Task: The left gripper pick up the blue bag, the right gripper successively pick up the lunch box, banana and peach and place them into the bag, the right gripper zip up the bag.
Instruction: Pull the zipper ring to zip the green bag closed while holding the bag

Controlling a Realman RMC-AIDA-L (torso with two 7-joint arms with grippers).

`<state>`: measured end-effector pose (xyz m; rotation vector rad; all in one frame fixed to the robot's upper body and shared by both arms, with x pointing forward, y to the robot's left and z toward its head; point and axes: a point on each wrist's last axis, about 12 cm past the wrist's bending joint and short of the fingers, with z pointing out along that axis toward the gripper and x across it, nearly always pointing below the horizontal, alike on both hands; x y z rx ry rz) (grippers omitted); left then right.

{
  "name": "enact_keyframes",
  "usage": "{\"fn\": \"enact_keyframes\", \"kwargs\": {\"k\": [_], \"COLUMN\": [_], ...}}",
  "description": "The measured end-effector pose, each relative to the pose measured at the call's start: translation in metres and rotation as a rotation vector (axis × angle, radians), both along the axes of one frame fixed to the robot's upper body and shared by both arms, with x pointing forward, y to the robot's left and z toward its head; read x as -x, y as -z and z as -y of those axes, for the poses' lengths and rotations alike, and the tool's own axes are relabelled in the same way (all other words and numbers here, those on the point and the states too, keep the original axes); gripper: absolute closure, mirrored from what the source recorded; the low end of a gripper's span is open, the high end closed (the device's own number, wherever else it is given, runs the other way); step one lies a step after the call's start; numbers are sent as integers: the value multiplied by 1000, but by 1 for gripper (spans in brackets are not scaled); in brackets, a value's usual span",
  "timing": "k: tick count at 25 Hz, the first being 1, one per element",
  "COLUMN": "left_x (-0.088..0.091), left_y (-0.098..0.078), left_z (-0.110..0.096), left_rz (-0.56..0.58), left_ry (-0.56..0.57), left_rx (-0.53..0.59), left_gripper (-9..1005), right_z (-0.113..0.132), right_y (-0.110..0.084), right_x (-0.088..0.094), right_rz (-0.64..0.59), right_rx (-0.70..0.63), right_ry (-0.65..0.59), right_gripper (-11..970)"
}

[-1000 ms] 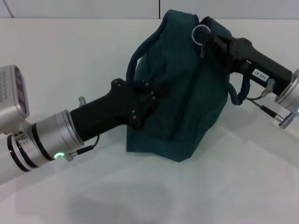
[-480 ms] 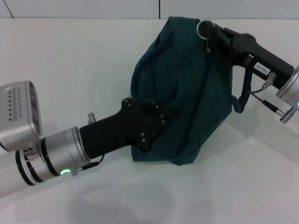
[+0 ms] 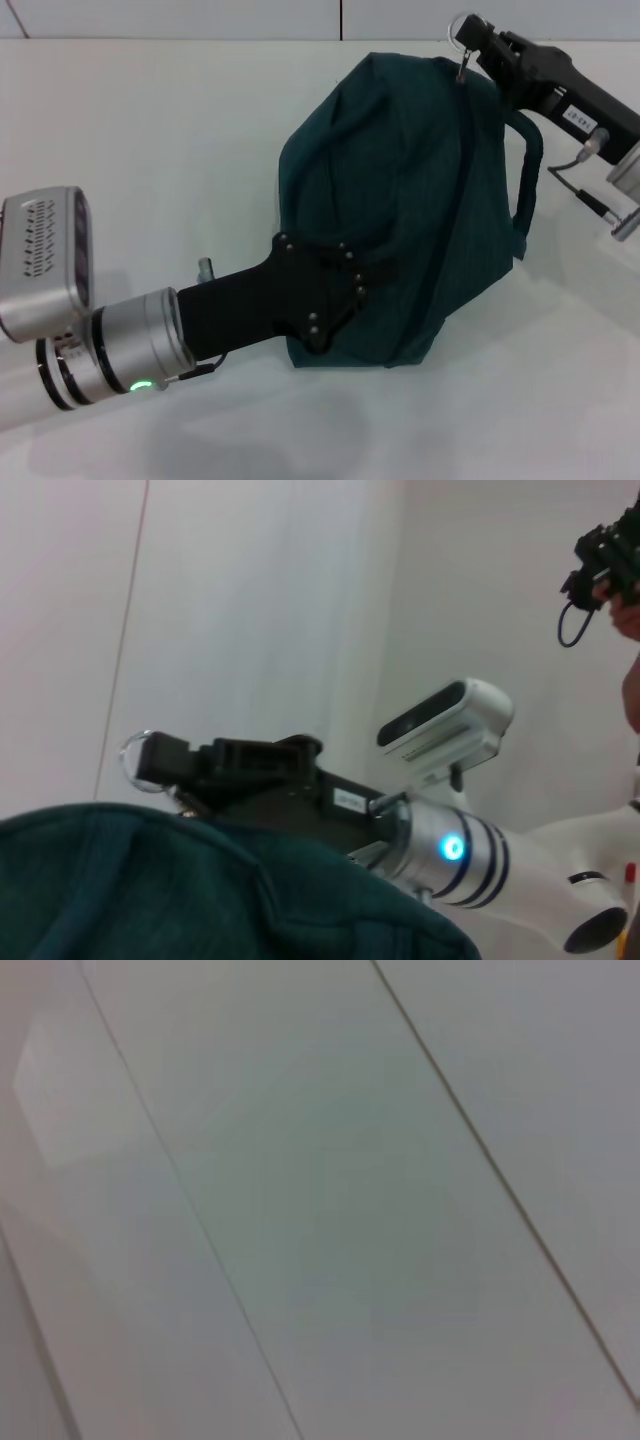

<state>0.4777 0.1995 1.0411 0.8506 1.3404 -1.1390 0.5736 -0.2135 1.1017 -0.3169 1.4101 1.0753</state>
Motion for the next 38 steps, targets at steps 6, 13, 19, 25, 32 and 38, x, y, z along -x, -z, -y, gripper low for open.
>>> {"fn": "enact_keyframes", "kwargs": {"k": [6,13,19,25,32,38], "left_x": [3,5,3,-2,-8,-6], "left_y": [-1,-2,-5,-9,-17,-16], "left_z": [-5,-15,-30,-38,-49,-50], "left_rz": [4,16,26,43,51,43], "left_ry": [-3,-69,-197,-223,-148,-135], "left_rx": [11,47,109,107,56,46], "left_gripper": [943,943,943,942,942,942], "right_z": [1,1,18,35,40,40], "right_y": [-1,3,14,19,32,44], "right_x": [-10,-11,8,36,48,34], "right_rz": [-7,-15,-17,8,-43,-130], "right_rx": [30,49,23,-73,-76,0], "right_ry": [36,45,85,95,98,150], "right_gripper": [953,953,953,953,953,953]}}
